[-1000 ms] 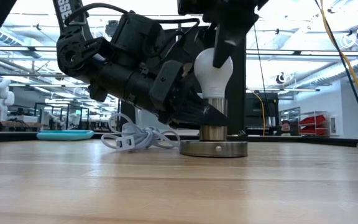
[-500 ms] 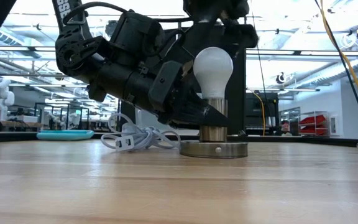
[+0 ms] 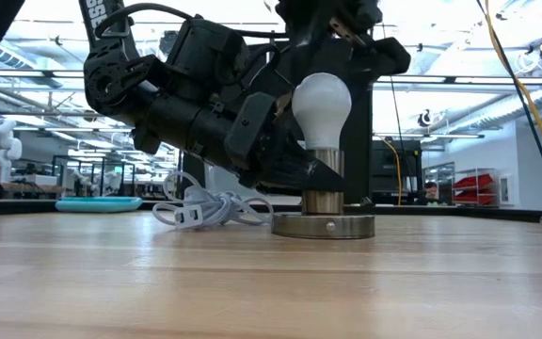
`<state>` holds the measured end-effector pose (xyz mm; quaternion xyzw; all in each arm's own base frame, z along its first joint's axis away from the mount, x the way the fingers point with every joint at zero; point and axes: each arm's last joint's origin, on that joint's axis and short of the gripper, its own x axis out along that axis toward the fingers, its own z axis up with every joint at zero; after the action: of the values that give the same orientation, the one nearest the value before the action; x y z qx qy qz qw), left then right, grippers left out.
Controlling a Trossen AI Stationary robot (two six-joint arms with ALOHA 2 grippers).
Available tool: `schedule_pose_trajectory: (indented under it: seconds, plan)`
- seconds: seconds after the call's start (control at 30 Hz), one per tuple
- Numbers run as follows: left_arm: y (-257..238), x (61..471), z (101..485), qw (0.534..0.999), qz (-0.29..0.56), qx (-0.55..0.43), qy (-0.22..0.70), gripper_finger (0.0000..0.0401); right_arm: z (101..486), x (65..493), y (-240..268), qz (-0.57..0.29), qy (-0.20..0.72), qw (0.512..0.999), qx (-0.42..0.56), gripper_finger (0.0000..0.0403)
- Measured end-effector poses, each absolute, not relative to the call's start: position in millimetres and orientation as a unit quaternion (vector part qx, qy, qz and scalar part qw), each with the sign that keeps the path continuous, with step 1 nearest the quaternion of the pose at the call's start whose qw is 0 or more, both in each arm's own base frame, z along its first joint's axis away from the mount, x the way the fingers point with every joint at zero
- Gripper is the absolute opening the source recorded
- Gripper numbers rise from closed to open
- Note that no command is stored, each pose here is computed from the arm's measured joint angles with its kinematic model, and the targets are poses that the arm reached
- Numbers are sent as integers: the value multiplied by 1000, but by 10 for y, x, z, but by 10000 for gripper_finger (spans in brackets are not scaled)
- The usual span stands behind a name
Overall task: Screw lightbulb
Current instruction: Remove the light bulb from the lamp
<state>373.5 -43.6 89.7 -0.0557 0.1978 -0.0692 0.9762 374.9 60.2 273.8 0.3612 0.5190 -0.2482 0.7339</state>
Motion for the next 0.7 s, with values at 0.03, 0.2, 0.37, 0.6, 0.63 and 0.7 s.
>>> schedule_pose_trajectory:
  seconds: [0.03,0.2,0.37,0.6,0.63,0.7]
  plan:
    - [-436,3735,898,976,-69,-56,197,175,2739,3751,590,-246,520,736,357,329]
    - [-434,3737,901,977,-67,-57,194,175,2738,3756,561,-229,527,748,331,285]
    - [-433,3739,906,978,-66,-55,190,175,2740,3759,540,-209,536,759,304,237]
    - [-428,3740,905,978,-63,-55,190,175,2736,3753,473,-153,563,775,242,233]
    - [-428,3740,906,978,-64,-54,190,175,2735,3751,467,-138,569,779,226,233]
    - [-429,3741,906,978,-64,-54,190,175,2736,3751,441,-107,578,785,198,233]
